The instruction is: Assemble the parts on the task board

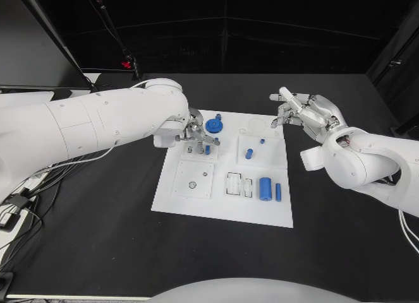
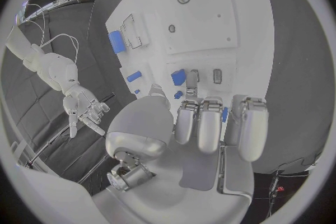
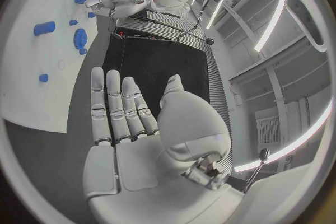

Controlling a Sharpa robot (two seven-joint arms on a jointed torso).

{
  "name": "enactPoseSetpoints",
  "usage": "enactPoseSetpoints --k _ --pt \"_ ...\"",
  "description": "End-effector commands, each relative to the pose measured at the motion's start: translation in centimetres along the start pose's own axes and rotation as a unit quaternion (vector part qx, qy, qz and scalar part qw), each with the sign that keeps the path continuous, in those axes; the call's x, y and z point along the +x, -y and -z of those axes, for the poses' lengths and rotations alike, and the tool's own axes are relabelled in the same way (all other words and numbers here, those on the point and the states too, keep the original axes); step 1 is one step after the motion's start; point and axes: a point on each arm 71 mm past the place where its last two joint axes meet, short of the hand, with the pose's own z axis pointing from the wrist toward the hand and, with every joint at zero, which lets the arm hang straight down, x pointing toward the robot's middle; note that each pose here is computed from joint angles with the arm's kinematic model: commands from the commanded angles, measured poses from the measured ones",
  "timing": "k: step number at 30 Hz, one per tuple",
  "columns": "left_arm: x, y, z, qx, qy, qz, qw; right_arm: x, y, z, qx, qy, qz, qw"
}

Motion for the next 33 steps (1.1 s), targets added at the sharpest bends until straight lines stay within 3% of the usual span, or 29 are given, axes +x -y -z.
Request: enactPoseSetpoints --k 1,14,33 --pt "-0.1 0.03 -0.06 -0.011 0.004 -0.001 1.0 0.1 -0.2 0.0 -0.002 0.002 0.0 1.0" --pt "0.21 -0.09 -0.56 -0.014 -0.008 -0.004 1.0 0.1 -0.1 0.0 0.001 0.004 0.001 1.0" --pt "0.87 0.35 -1.17 -0.005 -0.022 -0.009 1.0 -0.1 0.2 -0.2 0.013 0.007 0.002 1.0"
